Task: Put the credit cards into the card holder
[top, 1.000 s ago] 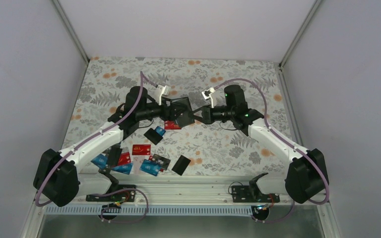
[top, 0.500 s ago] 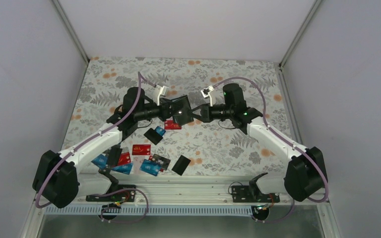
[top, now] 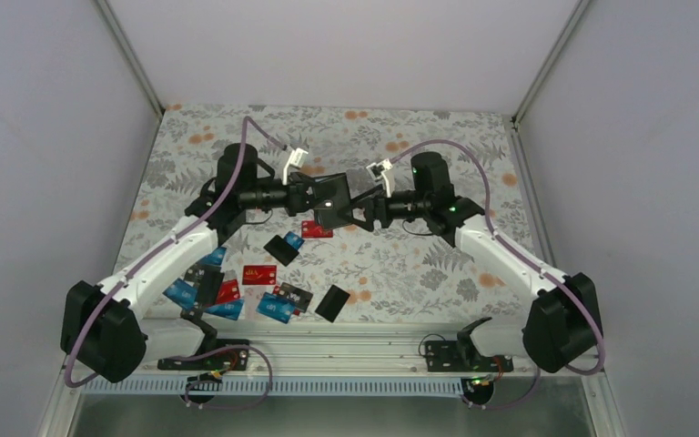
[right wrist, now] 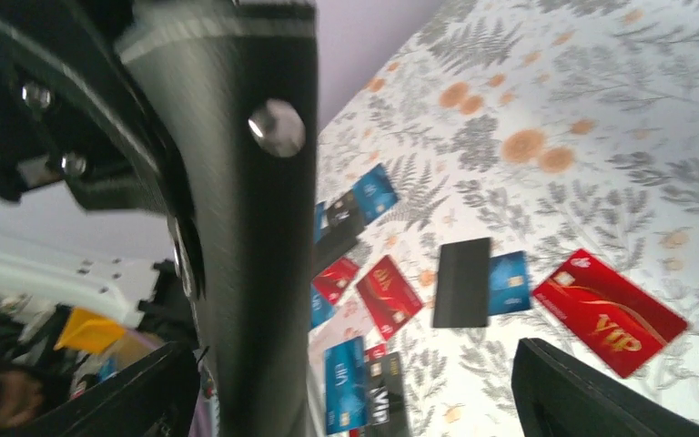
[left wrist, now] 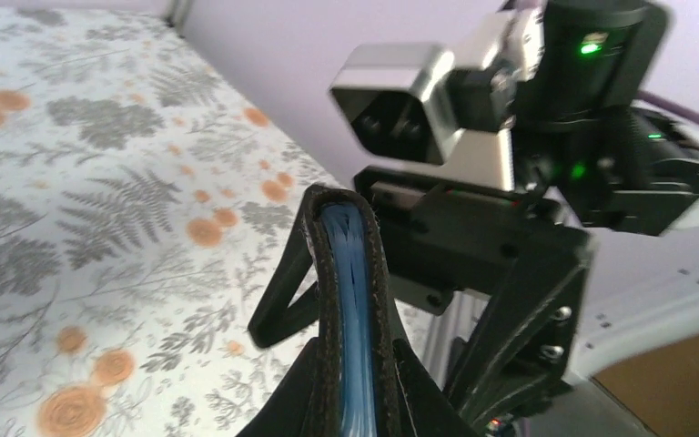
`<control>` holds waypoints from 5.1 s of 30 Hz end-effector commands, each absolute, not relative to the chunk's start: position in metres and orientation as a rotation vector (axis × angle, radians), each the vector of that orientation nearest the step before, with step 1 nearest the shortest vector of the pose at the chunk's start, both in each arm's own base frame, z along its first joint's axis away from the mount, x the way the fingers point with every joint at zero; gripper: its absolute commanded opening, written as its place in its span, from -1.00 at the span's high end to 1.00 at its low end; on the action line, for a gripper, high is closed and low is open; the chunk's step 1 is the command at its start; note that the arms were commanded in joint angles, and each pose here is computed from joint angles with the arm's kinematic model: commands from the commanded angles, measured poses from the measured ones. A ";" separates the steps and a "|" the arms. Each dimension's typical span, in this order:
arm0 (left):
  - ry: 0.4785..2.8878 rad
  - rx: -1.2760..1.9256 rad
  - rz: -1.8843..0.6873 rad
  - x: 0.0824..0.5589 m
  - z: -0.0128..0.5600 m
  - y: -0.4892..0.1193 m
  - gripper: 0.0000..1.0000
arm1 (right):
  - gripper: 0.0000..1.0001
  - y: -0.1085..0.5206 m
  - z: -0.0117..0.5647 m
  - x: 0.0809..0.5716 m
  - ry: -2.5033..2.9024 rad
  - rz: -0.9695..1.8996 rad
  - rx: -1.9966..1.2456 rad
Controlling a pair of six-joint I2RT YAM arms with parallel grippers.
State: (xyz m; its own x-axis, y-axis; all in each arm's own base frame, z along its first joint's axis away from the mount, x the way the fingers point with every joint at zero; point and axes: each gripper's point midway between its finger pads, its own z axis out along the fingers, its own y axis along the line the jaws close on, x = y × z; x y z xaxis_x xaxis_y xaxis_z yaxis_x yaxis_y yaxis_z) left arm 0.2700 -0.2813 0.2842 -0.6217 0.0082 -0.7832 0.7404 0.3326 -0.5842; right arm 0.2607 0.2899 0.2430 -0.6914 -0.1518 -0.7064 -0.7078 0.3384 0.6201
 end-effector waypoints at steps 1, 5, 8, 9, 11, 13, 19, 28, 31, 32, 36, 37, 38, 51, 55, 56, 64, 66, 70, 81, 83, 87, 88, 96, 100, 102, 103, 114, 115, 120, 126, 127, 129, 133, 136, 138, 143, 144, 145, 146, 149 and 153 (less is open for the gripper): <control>1.805 0.852 -1.496 0.240 0.318 -0.286 0.95 | -0.69 0.290 0.274 0.228 1.863 1.471 -0.932; 1.773 0.930 -1.522 0.230 0.331 -0.286 0.95 | -0.54 0.288 0.297 0.205 1.744 1.564 -1.029; 1.747 0.981 -1.549 0.222 0.337 -0.286 0.95 | -0.42 0.287 0.310 0.191 1.674 1.628 -1.100; 1.732 0.998 -1.563 0.220 0.340 -0.286 0.95 | -0.36 0.286 0.314 0.187 1.654 1.649 -1.118; 1.701 1.030 -1.588 0.214 0.346 -0.286 0.95 | -0.23 0.284 0.322 0.180 1.614 1.678 -1.150; 1.679 1.045 -1.593 0.211 0.352 -0.286 0.95 | -0.10 0.284 0.325 0.176 1.597 1.689 -1.164; 1.650 1.062 -1.623 0.206 0.359 -0.286 0.94 | 0.23 0.287 0.326 0.174 1.592 1.714 -1.179; 1.629 1.095 -1.650 0.198 0.361 -0.295 0.93 | 0.44 0.304 0.312 0.179 1.653 1.721 -1.184; 1.635 1.090 -1.647 0.198 0.359 -0.296 0.92 | 0.65 0.305 0.311 0.180 1.655 1.719 -1.183; 1.641 1.084 -1.643 0.199 0.358 -0.296 0.92 | 0.72 0.305 0.311 0.180 1.654 1.720 -1.184; 1.690 1.004 -1.565 0.213 0.354 -0.296 0.70 | 0.91 0.307 0.309 0.184 1.692 1.696 -1.150; 1.712 0.975 -1.532 0.218 0.352 -0.295 0.54 | 0.91 0.307 0.308 0.188 1.713 1.676 -1.125; 1.725 0.951 -1.494 0.223 0.350 -0.294 0.37 | 0.91 0.308 0.306 0.192 1.746 1.655 -1.095; 1.951 0.553 -0.719 0.297 0.308 -0.250 -0.94 | 0.91 0.295 0.235 0.263 2.275 1.312 -0.522; 1.976 0.523 -0.635 0.299 0.292 -0.251 -0.87 | 0.92 0.293 0.230 0.268 2.305 1.283 -0.484; 1.995 0.525 -0.623 0.300 0.286 -0.252 -0.85 | 0.92 0.294 0.231 0.267 2.303 1.288 -0.490; 2.085 0.568 -0.599 0.294 0.244 -0.266 -0.84 | 0.92 0.294 0.233 0.270 2.305 1.274 -0.501; 2.097 0.579 -0.603 0.292 0.236 -0.271 -0.84 | 0.92 0.295 0.233 0.270 2.304 1.277 -0.505; 2.124 0.570 -0.567 0.296 0.224 -0.273 -0.81 | 0.92 0.296 0.231 0.270 2.307 1.281 -0.514; 2.230 0.427 -0.264 0.324 0.192 -0.243 -0.65 | 0.92 0.297 0.236 0.266 2.287 1.300 -0.543; 2.231 0.412 -0.245 0.327 0.190 -0.242 -0.64 | 0.92 0.298 0.235 0.264 2.288 1.312 -0.552; 2.215 0.410 -0.244 0.330 0.193 -0.243 -0.62 | 0.91 0.299 0.232 0.262 2.292 1.335 -0.565; 2.210 0.412 -0.244 0.331 0.195 -0.244 -0.62 | 0.92 0.299 0.231 0.261 2.293 1.337 -0.567; 2.190 0.393 -0.234 0.345 0.205 -0.251 -0.60 | 0.91 0.300 0.227 0.260 2.303 1.349 -0.572; 2.175 0.377 -0.211 0.363 0.207 -0.245 -0.58 | 0.91 0.298 0.226 0.261 2.319 1.327 -0.552; 2.183 0.336 -0.169 0.381 0.202 -0.224 -0.58 | 0.92 0.296 0.228 0.262 2.321 1.317 -0.544; 2.201 0.289 -0.153 0.391 0.196 -0.209 -0.55 | 0.92 0.295 0.229 0.264 2.318 1.307 -0.539; 2.132 0.245 -0.463 0.356 0.226 -0.186 -0.51 | 0.92 0.264 0.219 0.289 2.345 1.221 -0.404; 2.099 0.297 -0.535 0.345 0.234 -0.193 -0.53 | 0.91 0.263 0.219 0.290 2.344 1.225 -0.402; 1.930 0.543 -0.844 0.294 0.270 -0.226 -0.68 | 0.92 0.265 0.230 0.293 2.293 1.296 -0.446; 1.872 0.629 -0.983 0.280 0.282 -0.248 -0.69 | 0.91 0.270 0.246 0.286 2.233 1.352 -0.541; 1.878 0.637 -0.989 0.282 0.280 -0.253 -0.66 | 0.92 0.271 0.248 0.285 2.225 1.358 -0.551; 1.892 0.660 -0.998 0.284 0.275 -0.263 -0.57 | 0.91 0.271 0.252 0.282 2.210 1.365 -0.569; 1.931 0.686 -0.988 0.291 0.264 -0.281 -0.40 | 0.91 0.269 0.256 0.279 2.201 1.352 -0.582; 1.952 0.665 -0.960 0.299 0.257 -0.287 -0.24 | 0.92 0.268 0.257 0.277 2.198 1.350 -0.585; 1.960 0.627 -0.935 0.307 0.254 -0.285 -0.01 | 0.91 0.268 0.258 0.275 2.194 1.357 -0.592; 1.967 0.580 -0.884 0.316 0.253 -0.280 0.08 | 0.91 0.268 0.259 0.272 2.185 1.363 -0.605; 1.968 0.574 -0.875 0.317 0.252 -0.280 0.11 | 0.92 0.268 0.260 0.272 2.182 1.363 -0.607; 1.966 0.569 -0.871 0.318 0.253 -0.279 0.14 | 0.92 0.268 0.259 0.272 2.183 1.363 -0.609; 1.967 0.567 -0.868 0.319 0.252 -0.279 0.16 | 0.91 0.268 0.258 0.271 2.184 1.366 -0.610; 1.971 0.554 -0.850 0.323 0.250 -0.278 0.27 | 0.92 0.268 0.258 0.270 2.181 1.371 -0.619; 1.963 0.551 -0.842 0.326 0.251 -0.279 0.47 | 0.91 0.267 0.255 0.269 2.185 1.369 -0.620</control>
